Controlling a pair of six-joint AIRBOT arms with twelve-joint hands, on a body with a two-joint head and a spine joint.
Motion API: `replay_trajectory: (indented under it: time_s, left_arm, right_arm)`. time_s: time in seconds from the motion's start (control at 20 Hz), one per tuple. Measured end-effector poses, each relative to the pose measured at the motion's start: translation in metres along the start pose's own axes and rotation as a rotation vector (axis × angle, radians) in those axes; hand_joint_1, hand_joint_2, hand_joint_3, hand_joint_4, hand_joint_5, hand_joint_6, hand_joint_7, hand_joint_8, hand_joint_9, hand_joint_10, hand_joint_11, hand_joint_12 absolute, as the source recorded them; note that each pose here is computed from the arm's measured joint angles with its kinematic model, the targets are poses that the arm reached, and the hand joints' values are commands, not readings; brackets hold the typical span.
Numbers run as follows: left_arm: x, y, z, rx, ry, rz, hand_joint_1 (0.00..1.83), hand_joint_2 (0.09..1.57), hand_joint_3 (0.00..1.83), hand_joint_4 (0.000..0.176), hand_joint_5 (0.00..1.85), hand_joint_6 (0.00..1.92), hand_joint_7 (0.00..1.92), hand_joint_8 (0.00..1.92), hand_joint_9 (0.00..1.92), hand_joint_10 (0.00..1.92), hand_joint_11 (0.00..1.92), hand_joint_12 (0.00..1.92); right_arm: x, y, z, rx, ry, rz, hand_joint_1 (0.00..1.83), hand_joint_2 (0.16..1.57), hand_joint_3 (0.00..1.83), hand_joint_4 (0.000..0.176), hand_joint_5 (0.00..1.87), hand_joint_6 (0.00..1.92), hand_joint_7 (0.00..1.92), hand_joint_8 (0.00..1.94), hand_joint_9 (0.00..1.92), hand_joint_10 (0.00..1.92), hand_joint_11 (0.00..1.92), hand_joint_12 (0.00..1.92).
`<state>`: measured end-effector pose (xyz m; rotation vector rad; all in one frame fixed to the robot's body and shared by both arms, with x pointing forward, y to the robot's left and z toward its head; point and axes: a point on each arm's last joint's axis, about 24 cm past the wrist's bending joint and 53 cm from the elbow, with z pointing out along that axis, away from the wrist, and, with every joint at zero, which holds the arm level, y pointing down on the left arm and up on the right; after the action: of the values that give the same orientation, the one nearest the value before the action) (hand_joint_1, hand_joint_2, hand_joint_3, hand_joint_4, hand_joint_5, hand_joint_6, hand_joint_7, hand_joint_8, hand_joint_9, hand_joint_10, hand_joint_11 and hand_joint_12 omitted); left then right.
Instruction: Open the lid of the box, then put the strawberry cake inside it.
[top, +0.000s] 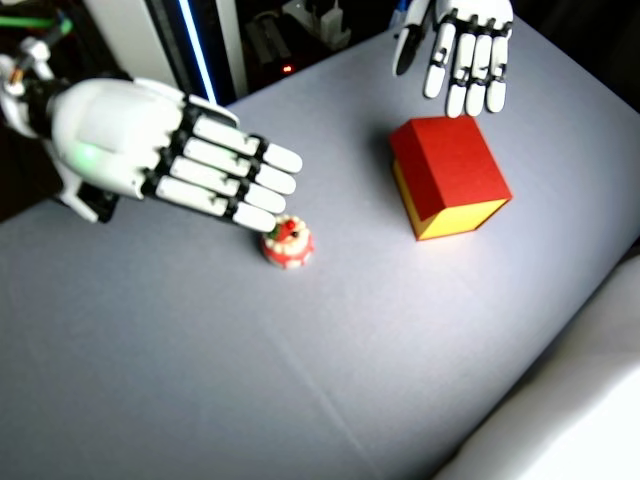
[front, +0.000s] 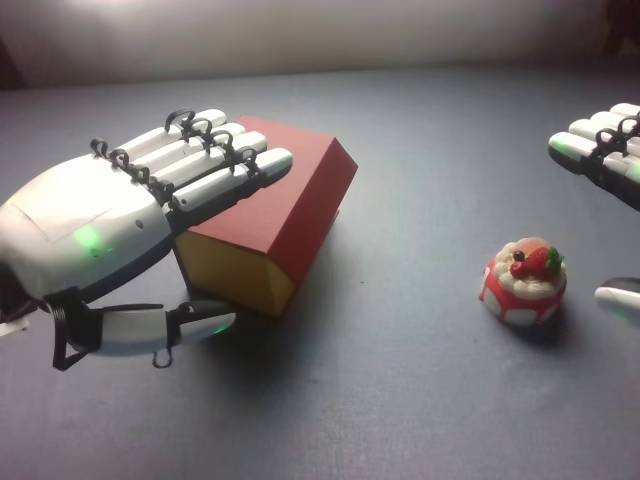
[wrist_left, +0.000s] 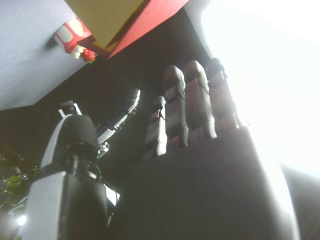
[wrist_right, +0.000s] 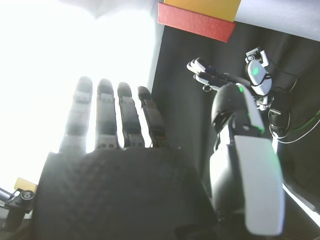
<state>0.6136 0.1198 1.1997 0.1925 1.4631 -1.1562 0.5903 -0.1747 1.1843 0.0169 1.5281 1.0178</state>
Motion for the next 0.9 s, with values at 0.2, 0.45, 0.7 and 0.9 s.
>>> replay_trajectory:
  time_s: [0.2, 0.45, 0.7, 0.9]
  left_arm:
    - [0.005, 0.005, 0.008, -0.012, 0.004, -0.015, 0.7, 1.13, 0.02, 0.103, 0.0, 0.0, 0.0, 0.0, 0.0, 0.0, 0.0, 0.0]
    - [0.011, 0.013, 0.025, -0.028, -0.009, -0.044, 0.7, 1.16, 0.02, 0.176, 0.0, 0.0, 0.0, 0.0, 0.0, 0.0, 0.0, 0.0]
    - [0.019, 0.028, 0.036, -0.073, -0.004, -0.077, 0.77, 1.15, 0.01, 0.141, 0.0, 0.0, 0.0, 0.0, 0.0, 0.0, 0.0, 0.0]
    - [0.023, 0.031, 0.044, -0.091, 0.001, -0.074, 0.72, 1.18, 0.01, 0.176, 0.0, 0.0, 0.0, 0.0, 0.0, 0.0, 0.0, 0.0]
  right_arm:
    - [0.0, -0.002, -0.001, 0.007, 0.0, 0.001, 0.54, 1.27, 0.01, 0.0, 0.0, 0.0, 0.0, 0.0, 0.0, 0.0, 0.0, 0.0]
    - [0.001, -0.004, -0.002, 0.015, 0.003, 0.002, 0.56, 1.27, 0.0, 0.0, 0.0, 0.0, 0.0, 0.0, 0.0, 0.0, 0.0, 0.0]
    - [0.0, -0.004, -0.002, 0.015, -0.002, 0.007, 0.58, 1.27, 0.0, 0.0, 0.0, 0.0, 0.0, 0.0, 0.0, 0.0, 0.0, 0.0]
    - [0.0, -0.005, -0.002, 0.015, -0.004, 0.011, 0.55, 1.28, 0.0, 0.0, 0.0, 0.0, 0.0, 0.0, 0.0, 0.0, 0.0, 0.0]
